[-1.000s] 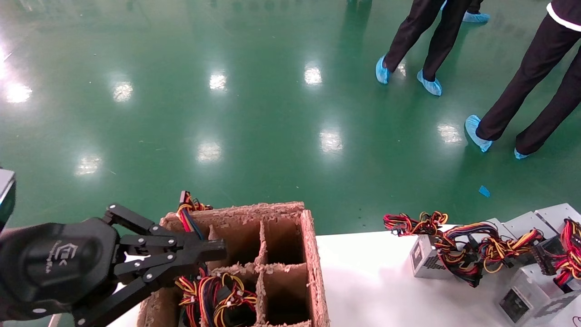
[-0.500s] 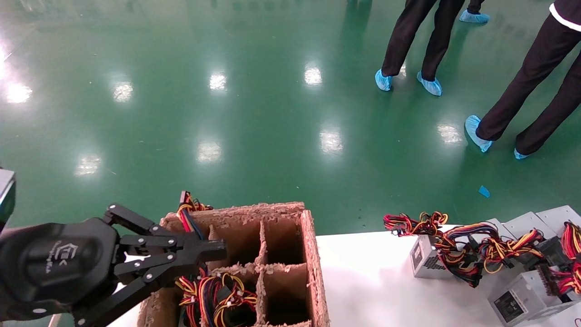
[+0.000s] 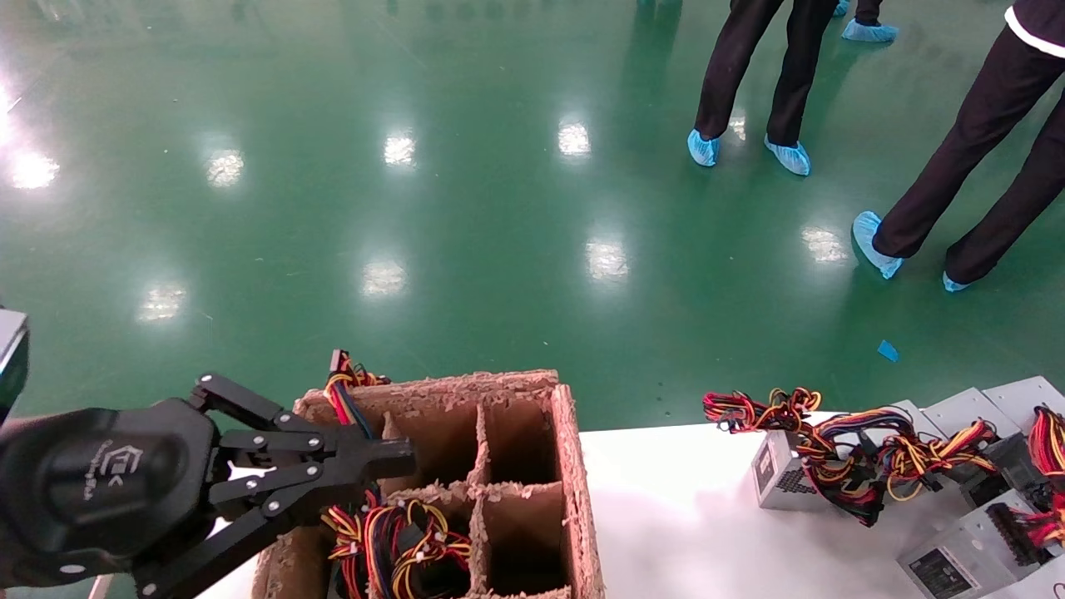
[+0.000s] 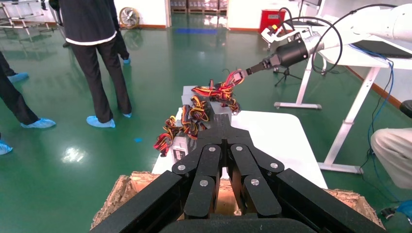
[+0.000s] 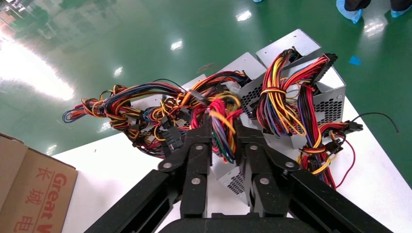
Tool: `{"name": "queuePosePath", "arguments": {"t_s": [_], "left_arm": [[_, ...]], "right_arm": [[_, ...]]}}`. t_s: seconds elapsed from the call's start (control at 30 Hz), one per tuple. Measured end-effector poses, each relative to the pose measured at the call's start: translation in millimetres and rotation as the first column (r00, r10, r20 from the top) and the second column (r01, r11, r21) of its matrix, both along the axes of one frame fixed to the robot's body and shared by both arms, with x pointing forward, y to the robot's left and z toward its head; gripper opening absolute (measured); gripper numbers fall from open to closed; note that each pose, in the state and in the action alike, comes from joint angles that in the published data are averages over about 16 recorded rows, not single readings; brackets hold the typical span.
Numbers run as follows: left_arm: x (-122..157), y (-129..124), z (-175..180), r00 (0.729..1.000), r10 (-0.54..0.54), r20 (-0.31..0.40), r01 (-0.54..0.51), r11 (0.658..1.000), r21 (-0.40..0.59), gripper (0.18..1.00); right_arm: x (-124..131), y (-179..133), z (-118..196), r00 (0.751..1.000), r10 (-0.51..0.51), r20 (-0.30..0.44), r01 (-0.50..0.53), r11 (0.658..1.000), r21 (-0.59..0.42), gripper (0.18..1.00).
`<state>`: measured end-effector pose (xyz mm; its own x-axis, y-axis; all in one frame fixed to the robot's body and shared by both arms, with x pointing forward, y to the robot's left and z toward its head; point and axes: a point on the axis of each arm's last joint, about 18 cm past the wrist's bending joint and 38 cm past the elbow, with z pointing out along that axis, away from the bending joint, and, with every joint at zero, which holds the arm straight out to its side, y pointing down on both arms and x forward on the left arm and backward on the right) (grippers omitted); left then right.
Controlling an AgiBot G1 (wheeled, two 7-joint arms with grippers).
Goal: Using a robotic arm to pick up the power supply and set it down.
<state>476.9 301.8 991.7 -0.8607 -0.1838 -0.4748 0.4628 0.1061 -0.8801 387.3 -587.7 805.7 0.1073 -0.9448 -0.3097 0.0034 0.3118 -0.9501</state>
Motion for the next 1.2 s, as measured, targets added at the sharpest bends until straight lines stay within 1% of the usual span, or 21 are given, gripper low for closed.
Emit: {"name": "queuePosePath", "arguments": {"t_s": [0.27,0.47,0.6,0.67,0.77,0.93,1.0,1.2], "left_arm": [[0.0,0.0,0.0,1.0,0.0,0.0,0.0,1.0,0.0,0.191],[0.0,0.0,0.0,1.0,0.0,0.0,0.0,1.0,0.0,0.191],[0.0,0.0,0.0,1.0,0.0,0.0,0.0,1.0,0.0,0.191],[0.0,0.0,0.0,1.0,0.0,0.0,0.0,1.0,0.0,0.191],[0.0,0.0,0.0,1.0,0.0,0.0,0.0,1.0,0.0,0.191],[0.0,0.0,0.0,1.0,0.0,0.0,0.0,1.0,0.0,0.191],[0.0,0.0,0.0,1.0,0.0,0.0,0.0,1.0,0.0,0.191],[0.0,0.1,0.0,1.0,0.0,0.0,0.0,1.0,0.0,0.191]], "right_arm": [[-2.7,1.6,0.7,1.0,-0.005,-0.003,0.005,1.0,0.001,0.321],[-3.7,4.4,4.1,1.0,0.001,0.008,-0.001,1.0,0.003,0.423],[-2.0,7.7,10.1,1.0,0.012,0.026,-0.012,1.0,-0.001,0.519],[-0.3,9.9,15.1,0.999,0.021,0.042,-0.02,1.0,-0.007,0.556],[2.9,14.5,25.3,0.996,0.04,0.076,-0.038,0.999,-0.027,0.636],[8.9,24.3,45.5,0.987,0.088,0.135,-0.076,0.993,-0.088,0.746],[12.0,29.2,52.8,0.981,0.111,0.157,-0.093,0.989,-0.114,0.794],[24.3,49.4,71.2,0.957,0.2,0.21,-0.16,0.969,-0.19,0.895]]}}
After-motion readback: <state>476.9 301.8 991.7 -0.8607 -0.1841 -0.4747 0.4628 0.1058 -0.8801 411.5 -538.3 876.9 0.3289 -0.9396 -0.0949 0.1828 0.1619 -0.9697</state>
